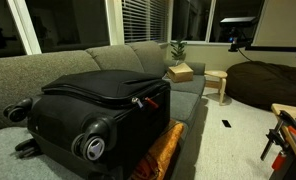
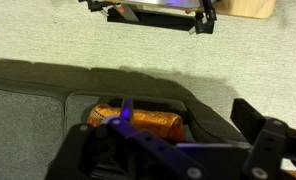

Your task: Pull the zipper on the suitcase to open

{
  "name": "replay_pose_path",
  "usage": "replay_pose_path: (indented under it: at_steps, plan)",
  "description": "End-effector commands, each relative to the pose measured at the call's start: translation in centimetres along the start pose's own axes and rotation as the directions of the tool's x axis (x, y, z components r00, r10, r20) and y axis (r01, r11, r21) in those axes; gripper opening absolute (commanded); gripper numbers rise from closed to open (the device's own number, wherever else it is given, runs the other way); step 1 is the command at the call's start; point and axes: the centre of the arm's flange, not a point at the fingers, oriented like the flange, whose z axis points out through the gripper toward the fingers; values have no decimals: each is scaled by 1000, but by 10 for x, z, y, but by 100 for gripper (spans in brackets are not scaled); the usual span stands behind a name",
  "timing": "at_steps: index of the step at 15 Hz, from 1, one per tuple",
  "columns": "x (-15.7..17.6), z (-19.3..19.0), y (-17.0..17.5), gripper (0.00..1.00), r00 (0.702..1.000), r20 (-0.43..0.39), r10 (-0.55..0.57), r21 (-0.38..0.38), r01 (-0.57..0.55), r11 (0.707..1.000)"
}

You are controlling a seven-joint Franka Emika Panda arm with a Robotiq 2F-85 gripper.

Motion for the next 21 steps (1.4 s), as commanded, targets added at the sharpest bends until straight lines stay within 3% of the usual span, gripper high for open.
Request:
replay_pose_path:
  at_steps: [1,9,16,21]
  plan:
    - [-13,19,-17,100,997,-75,27,8,-26,1000]
    - [8,47,-19,100,979,-179,96,32,-92,995]
    - [45,62,-16,100,939,-315,139,59,-127,990]
    - [49,60,-15,100,947,-296,123,57,-111,992]
